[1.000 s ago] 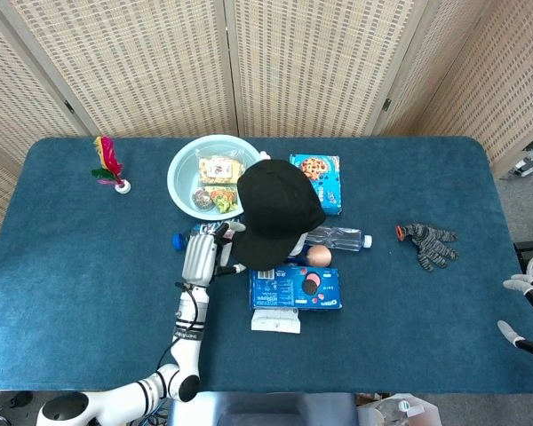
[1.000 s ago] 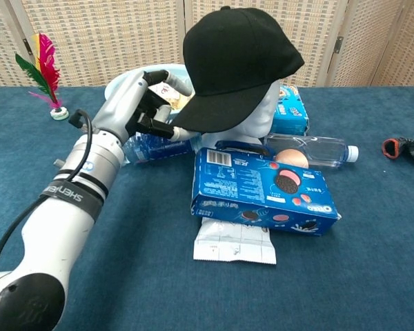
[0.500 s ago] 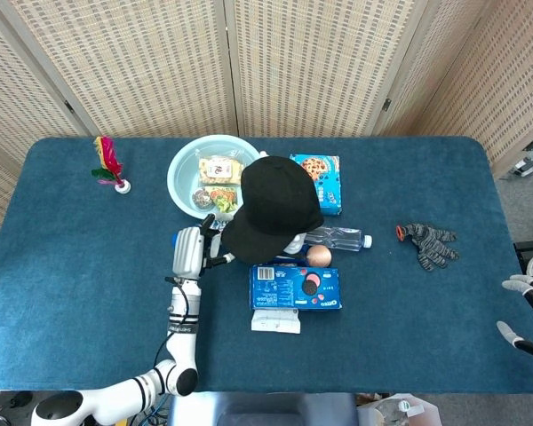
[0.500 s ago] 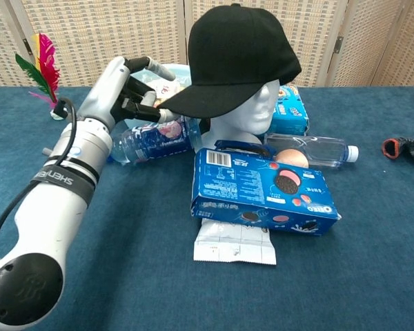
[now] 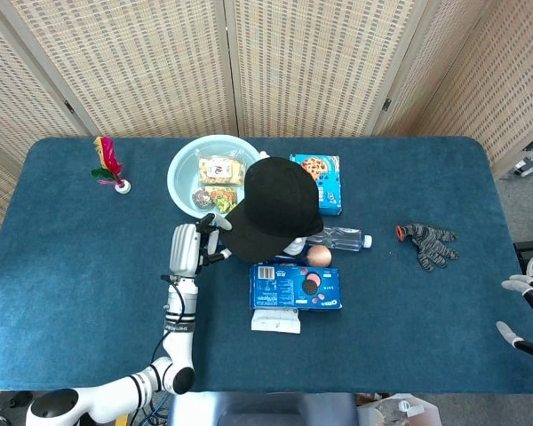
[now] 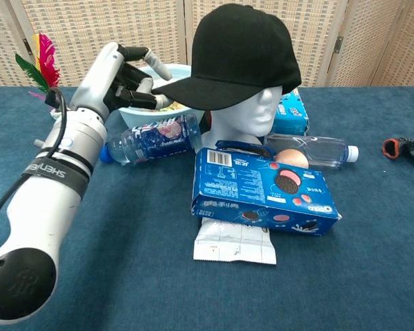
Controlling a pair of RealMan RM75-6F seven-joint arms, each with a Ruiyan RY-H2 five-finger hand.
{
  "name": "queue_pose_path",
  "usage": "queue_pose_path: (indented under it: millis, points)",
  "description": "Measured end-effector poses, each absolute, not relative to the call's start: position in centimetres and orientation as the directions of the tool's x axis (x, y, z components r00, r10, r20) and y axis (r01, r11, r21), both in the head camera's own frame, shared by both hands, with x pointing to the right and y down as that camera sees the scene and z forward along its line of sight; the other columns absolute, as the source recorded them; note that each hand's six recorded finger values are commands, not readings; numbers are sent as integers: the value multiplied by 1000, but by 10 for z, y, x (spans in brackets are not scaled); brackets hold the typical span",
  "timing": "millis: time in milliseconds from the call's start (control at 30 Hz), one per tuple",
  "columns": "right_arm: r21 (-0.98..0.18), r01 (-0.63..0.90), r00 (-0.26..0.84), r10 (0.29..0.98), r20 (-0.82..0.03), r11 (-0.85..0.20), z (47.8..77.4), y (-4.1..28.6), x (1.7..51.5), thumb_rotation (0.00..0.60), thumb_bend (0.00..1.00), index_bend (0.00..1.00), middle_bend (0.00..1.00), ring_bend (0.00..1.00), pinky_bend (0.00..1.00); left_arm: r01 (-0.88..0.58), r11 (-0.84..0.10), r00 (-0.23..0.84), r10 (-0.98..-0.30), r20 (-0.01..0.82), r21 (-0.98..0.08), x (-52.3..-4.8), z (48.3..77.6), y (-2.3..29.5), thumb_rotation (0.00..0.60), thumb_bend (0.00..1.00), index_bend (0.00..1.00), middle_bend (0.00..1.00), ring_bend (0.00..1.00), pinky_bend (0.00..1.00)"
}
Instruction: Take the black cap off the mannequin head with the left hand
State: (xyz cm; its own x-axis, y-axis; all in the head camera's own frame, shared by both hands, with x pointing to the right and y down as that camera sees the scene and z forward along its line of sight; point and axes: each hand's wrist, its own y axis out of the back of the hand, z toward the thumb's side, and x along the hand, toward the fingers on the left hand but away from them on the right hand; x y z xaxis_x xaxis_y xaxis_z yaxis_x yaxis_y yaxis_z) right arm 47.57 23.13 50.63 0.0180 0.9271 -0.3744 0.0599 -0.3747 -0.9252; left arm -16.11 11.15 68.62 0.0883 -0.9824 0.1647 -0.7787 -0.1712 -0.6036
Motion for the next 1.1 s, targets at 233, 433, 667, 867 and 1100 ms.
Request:
queue_pose_path:
  millis: [233, 433, 667, 867, 1100]
  points:
    - [-926, 62, 18, 928, -372, -373, 506, 231, 476, 600, 197, 325, 289, 221, 322, -757, -193, 139, -981, 135, -625, -160, 677, 103, 600, 236, 607, 930, 1000, 1000]
    - [-926, 63, 17, 928, -373, -373, 506, 232, 476, 600, 197, 325, 289, 222, 322, -725, -222, 202, -974, 106, -653, -156, 668, 96, 600, 246, 608, 931, 1000, 1000]
    - [-924, 64, 19, 926, -376, -376, 507, 232, 476, 600, 197, 325, 289, 225, 322, -685, -273, 274, -956, 110, -675, -152, 664, 96, 600, 246, 577, 935, 1000, 1000]
    - [-924, 64, 14, 926, -376, -376, 506, 232, 477, 600, 197, 325, 289, 227, 322, -654, -314, 308, -941, 137, -688, -153, 665, 94, 600, 263, 570, 935, 1000, 1000]
    - [-924, 65, 14, 926, -377, -377, 506, 232, 477, 600, 197, 325, 289, 229, 322, -649, -313, 314, -940, 131, -693, -153, 662, 90, 600, 287, 596, 943, 1000, 1000]
